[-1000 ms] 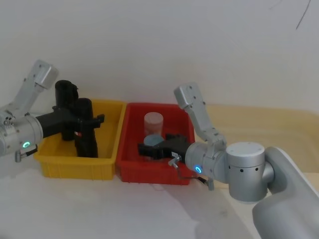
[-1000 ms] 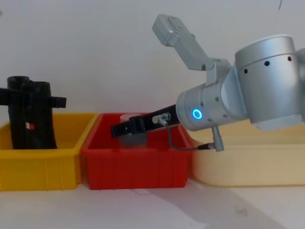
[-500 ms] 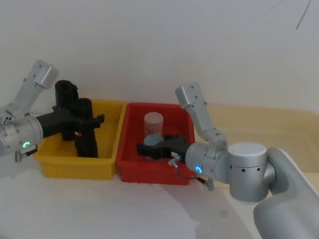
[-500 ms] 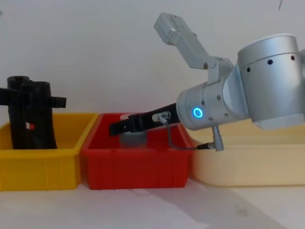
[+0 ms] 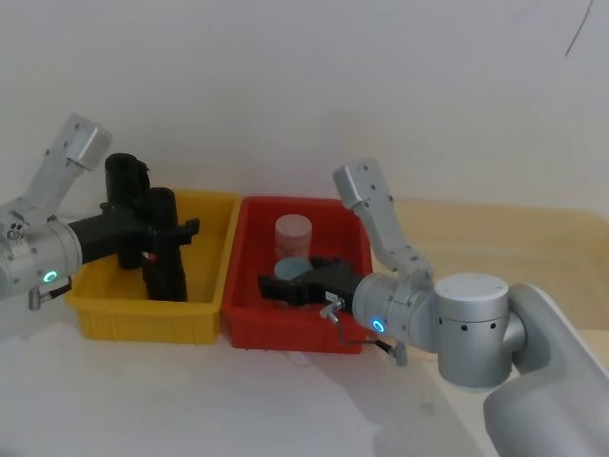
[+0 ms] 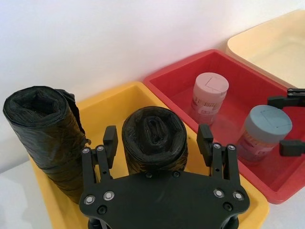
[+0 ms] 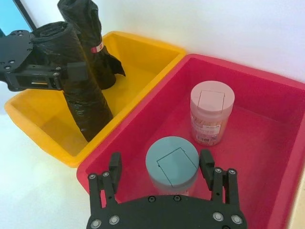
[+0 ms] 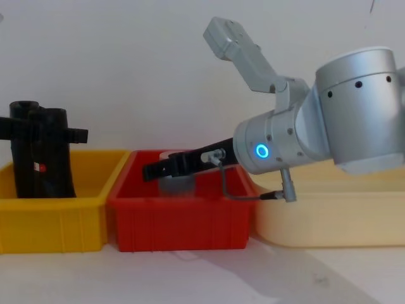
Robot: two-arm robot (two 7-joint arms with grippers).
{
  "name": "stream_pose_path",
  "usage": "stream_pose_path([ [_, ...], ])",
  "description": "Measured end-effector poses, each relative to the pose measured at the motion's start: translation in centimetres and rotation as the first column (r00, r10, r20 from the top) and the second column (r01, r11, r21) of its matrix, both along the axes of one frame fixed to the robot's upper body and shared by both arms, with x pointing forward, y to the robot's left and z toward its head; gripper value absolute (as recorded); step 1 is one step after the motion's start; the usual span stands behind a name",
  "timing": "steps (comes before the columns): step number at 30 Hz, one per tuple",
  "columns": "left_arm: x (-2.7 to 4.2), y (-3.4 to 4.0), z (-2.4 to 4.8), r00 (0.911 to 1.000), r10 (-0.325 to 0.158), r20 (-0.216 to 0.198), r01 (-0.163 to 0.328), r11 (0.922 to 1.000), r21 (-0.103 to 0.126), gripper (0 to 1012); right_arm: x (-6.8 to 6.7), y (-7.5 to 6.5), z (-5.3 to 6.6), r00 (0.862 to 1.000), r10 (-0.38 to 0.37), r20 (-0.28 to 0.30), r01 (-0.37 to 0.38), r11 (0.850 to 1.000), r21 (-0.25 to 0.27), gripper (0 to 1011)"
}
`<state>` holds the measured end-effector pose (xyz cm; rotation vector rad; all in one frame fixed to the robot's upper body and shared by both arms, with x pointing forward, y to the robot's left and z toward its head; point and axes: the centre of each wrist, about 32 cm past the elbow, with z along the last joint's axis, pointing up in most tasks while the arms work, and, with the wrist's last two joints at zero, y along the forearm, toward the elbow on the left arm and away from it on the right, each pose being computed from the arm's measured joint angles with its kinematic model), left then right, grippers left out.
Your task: Pick up the garbage bag with the one hand and transfer it to the other hand.
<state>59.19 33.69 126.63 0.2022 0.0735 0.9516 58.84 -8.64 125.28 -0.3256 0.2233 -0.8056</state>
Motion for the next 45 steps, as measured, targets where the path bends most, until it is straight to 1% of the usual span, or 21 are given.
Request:
stream_pose_path([
  [16, 0.0, 0.0, 0.0, 1.0, 0.0, 0.0, 0.0, 1.0, 0.0, 1001, 0.11, 0.38, -0.46, 1.0, 0.019, 0.009, -0.019, 1.0, -0.002, 1001],
  [21, 0.0, 0.0, 0.0, 1.0, 0.0, 0.0, 0.0, 1.0, 0.0, 1001, 0.13, 0.44, -0.52, 1.0, 0.022, 0.011, -0.022, 1.0, -0.003, 921],
  [24, 0.0, 0.0, 0.0, 1.0, 0.0, 0.0, 0.0, 1.0, 0.0, 1001, 0.13, 0.46, -0.56, 1.0, 0.023, 0.012, -0.023, 1.0, -0.003, 841],
  [26, 0.0, 0.0, 0.0, 1.0, 0.0, 0.0, 0.0, 1.0, 0.0, 1001, 0.13, 0.48, -0.58, 1.0, 0.023, 0.012, -0.023, 1.0, -0.003, 768],
  [28, 0.0, 0.0, 0.0, 1.0, 0.0, 0.0, 0.0, 1.0, 0.0, 1001, 0.13, 0.49, -0.59, 1.0, 0.024, 0.012, -0.024, 1.0, -0.003, 737],
  [30, 0.0, 0.0, 0.0, 1.0, 0.0, 0.0, 0.0, 1.0, 0.0, 1002, 0.14, 0.5, -0.6, 1.0, 0.024, 0.013, -0.024, 1.0, -0.003, 666],
  [45, 0.0, 0.0, 0.0, 1.0, 0.0, 0.0, 0.0, 1.0, 0.0, 1001, 0.15, 0.57, -0.62, 1.0, 0.027, 0.014, -0.027, 1.0, -0.004, 658],
])
